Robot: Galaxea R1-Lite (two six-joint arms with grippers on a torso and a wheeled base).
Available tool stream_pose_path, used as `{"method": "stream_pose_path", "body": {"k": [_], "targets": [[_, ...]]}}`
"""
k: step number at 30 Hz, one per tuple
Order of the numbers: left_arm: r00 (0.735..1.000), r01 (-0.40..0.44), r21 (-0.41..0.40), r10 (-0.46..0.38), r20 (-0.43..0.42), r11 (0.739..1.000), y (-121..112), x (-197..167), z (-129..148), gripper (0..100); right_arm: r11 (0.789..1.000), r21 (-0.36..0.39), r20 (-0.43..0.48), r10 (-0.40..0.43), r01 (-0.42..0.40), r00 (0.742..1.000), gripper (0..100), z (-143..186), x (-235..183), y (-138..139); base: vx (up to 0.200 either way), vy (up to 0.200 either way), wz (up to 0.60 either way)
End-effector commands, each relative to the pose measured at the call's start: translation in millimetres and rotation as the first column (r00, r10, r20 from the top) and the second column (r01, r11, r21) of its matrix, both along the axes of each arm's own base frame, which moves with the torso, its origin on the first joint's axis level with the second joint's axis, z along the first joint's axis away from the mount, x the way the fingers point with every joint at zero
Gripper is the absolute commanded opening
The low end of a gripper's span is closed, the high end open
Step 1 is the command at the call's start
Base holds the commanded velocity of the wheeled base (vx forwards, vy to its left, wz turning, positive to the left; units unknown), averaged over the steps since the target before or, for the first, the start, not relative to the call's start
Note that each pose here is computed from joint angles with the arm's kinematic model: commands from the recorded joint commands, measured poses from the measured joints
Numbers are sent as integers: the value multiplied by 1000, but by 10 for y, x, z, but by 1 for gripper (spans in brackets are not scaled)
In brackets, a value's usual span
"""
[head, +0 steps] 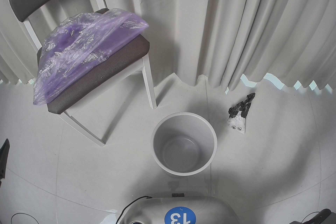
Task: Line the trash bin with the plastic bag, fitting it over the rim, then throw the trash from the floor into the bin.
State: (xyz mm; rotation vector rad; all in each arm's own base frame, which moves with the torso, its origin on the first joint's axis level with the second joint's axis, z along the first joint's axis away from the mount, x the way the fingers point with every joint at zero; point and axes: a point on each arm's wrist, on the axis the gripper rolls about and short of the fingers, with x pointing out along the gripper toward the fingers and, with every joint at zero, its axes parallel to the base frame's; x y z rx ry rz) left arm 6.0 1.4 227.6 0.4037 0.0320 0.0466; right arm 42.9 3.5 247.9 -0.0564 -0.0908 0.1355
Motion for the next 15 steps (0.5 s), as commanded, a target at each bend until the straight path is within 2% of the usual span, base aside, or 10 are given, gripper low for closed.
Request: {"method": "stream_pose_path", "body": {"k": [1, 6, 12, 15], "targets": [[978, -72, 82, 86, -190, 994, 17, 646, 193, 100, 999, 21, -96, 51, -49, 994, 100, 82, 396, 52, 0, 0, 0], [951, -134, 96, 155, -266, 986, 62, 904, 168, 100, 989, 115, -94, 109, -98, 990, 100, 104, 500, 106, 0, 0, 0], [915, -192, 125, 223, -337, 974, 165, 1179, 158, 100, 981, 170, -91, 112, -95, 990, 100, 132, 593, 109, 0, 0, 0], [907, -196, 149, 236, -348, 969, 197, 1298, 157, 100, 977, 187, -96, 124, -104, 988, 100, 114, 606, 115, 0, 0, 0]]}}
